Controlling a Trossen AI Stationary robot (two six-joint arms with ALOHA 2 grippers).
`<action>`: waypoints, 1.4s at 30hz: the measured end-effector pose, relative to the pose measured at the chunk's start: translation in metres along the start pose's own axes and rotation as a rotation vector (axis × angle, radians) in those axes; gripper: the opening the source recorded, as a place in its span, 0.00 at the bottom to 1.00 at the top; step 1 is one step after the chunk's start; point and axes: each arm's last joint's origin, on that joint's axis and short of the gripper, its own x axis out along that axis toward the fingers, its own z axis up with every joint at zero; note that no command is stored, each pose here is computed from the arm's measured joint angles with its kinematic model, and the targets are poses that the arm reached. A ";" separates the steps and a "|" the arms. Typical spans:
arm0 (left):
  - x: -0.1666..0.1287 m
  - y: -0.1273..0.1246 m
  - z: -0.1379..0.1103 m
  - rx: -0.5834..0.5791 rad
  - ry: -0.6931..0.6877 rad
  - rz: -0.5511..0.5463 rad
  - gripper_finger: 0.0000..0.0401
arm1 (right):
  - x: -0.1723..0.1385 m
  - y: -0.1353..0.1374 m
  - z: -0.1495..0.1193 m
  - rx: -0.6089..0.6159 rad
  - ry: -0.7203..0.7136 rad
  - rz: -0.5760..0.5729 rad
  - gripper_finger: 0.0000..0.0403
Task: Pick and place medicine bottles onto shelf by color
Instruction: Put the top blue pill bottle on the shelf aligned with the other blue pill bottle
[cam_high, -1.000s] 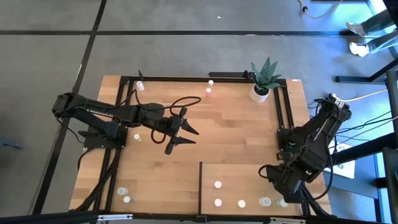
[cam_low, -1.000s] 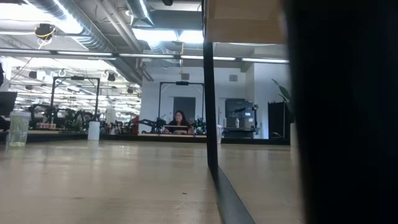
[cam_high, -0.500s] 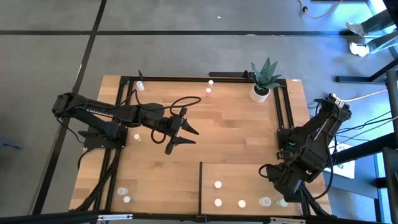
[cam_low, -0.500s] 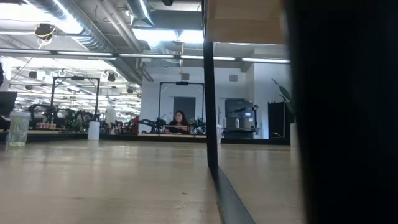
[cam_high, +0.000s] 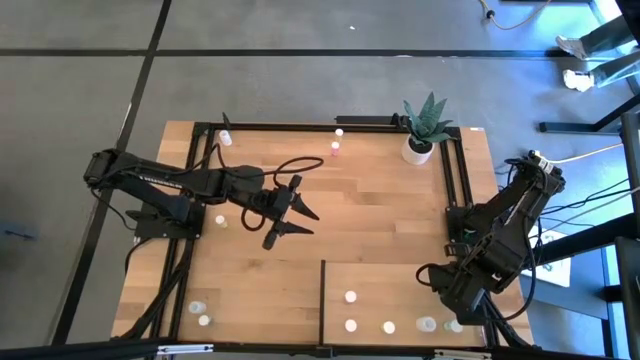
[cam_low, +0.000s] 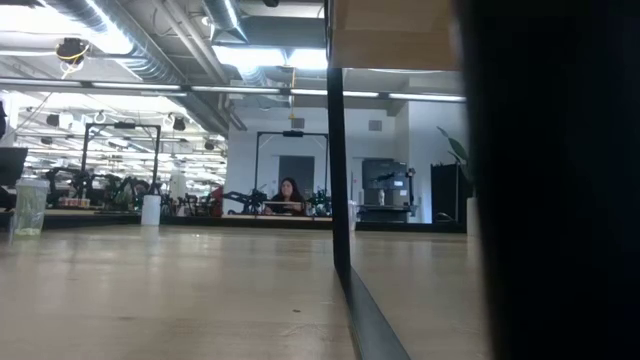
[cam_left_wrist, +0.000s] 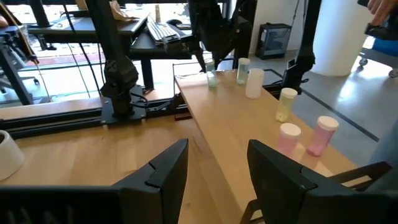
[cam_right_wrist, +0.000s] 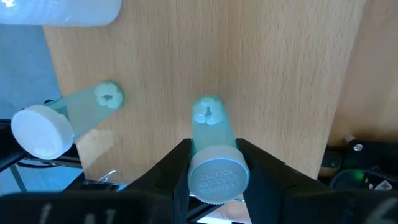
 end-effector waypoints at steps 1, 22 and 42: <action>0.000 0.000 0.000 0.000 0.000 0.000 0.40 | 0.000 0.000 0.000 -0.003 0.000 0.000 0.30; 0.000 0.000 0.000 0.001 0.000 -0.001 0.40 | 0.001 0.001 0.002 -0.022 -0.032 -0.010 0.33; 0.000 0.000 0.000 0.001 0.002 -0.001 0.40 | 0.001 0.002 0.000 -0.017 0.042 0.043 0.41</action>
